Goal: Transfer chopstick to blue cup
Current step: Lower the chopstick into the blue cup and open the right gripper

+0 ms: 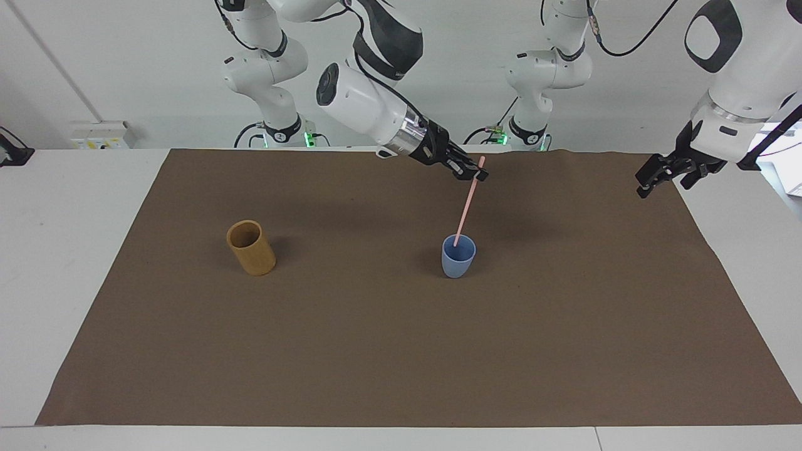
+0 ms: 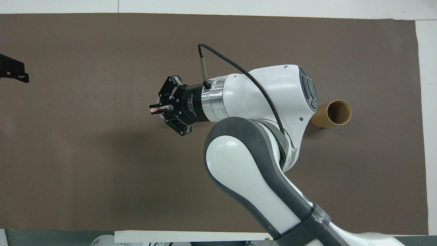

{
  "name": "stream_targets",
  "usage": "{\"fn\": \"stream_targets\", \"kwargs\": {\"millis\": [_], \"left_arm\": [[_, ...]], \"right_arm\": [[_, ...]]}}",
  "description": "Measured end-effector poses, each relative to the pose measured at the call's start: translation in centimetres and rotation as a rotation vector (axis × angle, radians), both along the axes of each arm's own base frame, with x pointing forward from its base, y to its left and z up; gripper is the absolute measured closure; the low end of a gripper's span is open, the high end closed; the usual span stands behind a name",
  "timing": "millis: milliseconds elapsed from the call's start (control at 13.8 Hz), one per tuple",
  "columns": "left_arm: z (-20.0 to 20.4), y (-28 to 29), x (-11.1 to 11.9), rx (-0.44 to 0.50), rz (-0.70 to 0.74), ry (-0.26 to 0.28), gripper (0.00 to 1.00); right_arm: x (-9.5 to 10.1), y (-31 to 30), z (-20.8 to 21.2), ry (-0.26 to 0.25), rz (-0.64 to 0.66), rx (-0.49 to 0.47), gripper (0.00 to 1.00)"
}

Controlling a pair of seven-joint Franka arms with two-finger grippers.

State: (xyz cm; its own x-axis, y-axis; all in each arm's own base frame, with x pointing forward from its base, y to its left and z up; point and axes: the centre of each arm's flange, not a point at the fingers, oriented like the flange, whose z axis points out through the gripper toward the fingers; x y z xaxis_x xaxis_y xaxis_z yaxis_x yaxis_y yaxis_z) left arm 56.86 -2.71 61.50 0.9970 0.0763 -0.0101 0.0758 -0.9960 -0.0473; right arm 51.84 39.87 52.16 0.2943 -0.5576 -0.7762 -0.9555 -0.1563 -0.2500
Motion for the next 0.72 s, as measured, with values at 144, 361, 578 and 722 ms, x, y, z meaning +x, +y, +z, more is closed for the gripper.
{"fn": "stream_targets", "kwargs": {"millis": [144, 361, 578, 722], "left_arm": [[0.0, 0.0, 0.0, 0.0, 0.0, 0.0, 0.0], [0.0, 0.0, 0.0, 0.0, 0.0, 0.0, 0.0], [0.0, 0.1, 0.0, 0.0, 0.001, 0.002, 0.0], [0.0, 0.4, 0.0, 0.001, 0.007, 0.004, 0.0]], "right_arm": [[-0.3, 0.1, -0.7, 0.016, -0.008, 0.004, 0.91], [-1.5, 1.6, -2.1, 0.011, -0.013, -0.012, 0.91], [-2.5, 2.2, -3.8, 0.014, -0.023, -0.033, 0.9], [-2.2, 1.8, -4.1, 0.011, -0.037, -0.038, 0.84]]}}
